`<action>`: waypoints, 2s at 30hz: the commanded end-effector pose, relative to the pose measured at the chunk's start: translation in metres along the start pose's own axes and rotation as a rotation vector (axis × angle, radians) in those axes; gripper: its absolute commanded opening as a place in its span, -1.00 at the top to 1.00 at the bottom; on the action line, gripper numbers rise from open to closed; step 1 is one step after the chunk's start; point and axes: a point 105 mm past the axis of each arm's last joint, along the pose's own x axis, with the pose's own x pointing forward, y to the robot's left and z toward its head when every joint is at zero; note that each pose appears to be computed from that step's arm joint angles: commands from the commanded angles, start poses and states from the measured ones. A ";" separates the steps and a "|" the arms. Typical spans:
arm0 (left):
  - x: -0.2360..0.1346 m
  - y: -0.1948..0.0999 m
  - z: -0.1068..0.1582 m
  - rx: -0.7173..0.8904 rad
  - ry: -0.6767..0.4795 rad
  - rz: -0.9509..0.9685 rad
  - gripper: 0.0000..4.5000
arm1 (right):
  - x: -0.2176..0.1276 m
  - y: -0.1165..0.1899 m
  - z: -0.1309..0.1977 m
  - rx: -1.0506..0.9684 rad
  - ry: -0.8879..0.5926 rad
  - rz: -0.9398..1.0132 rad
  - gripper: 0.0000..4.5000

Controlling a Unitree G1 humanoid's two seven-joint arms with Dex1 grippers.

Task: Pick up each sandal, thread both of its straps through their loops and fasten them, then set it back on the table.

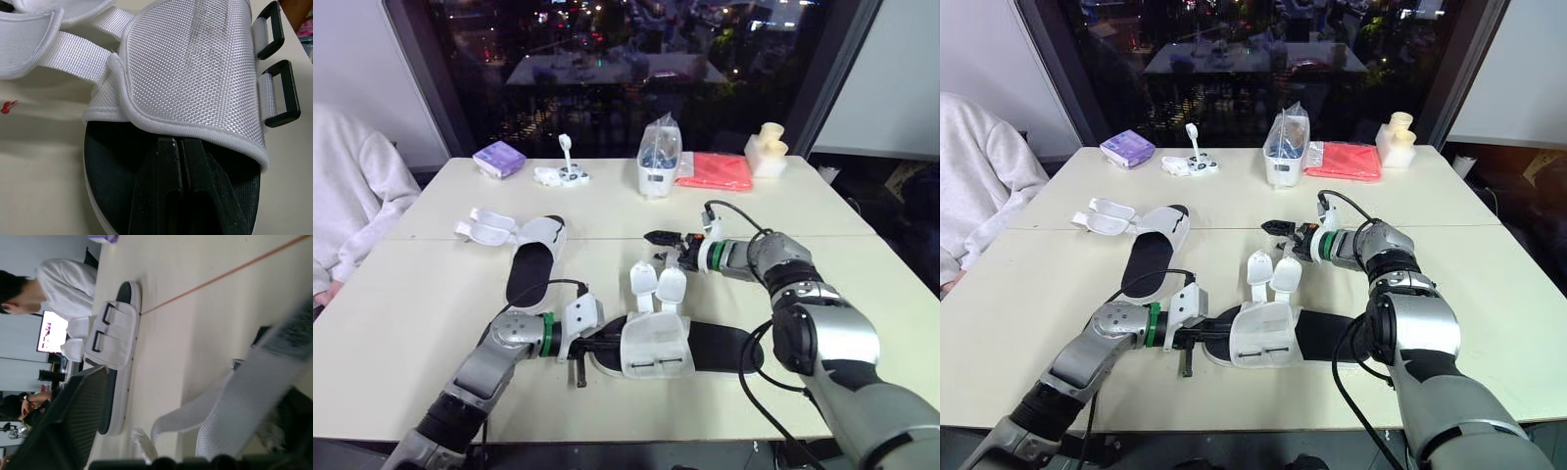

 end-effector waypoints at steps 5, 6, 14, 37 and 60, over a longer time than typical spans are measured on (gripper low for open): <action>0.003 -0.004 0.010 0.022 -0.027 -0.004 1.00 | -0.008 0.031 0.025 -0.049 -0.051 0.106 0.73; 0.003 -0.005 0.010 0.021 -0.027 -0.005 1.00 | -0.011 0.034 0.026 -0.067 -0.040 0.125 0.94; 0.004 -0.007 0.009 0.014 -0.026 -0.012 1.00 | -0.052 0.084 -0.005 -0.446 0.101 0.346 0.98; -0.001 -0.009 0.001 -0.021 -0.002 -0.048 1.00 | -0.133 0.083 -0.168 -2.344 0.117 0.787 0.98; 0.005 -0.018 -0.004 -0.033 -0.010 -0.056 1.00 | -0.184 0.018 -0.142 -1.374 0.644 0.465 -0.99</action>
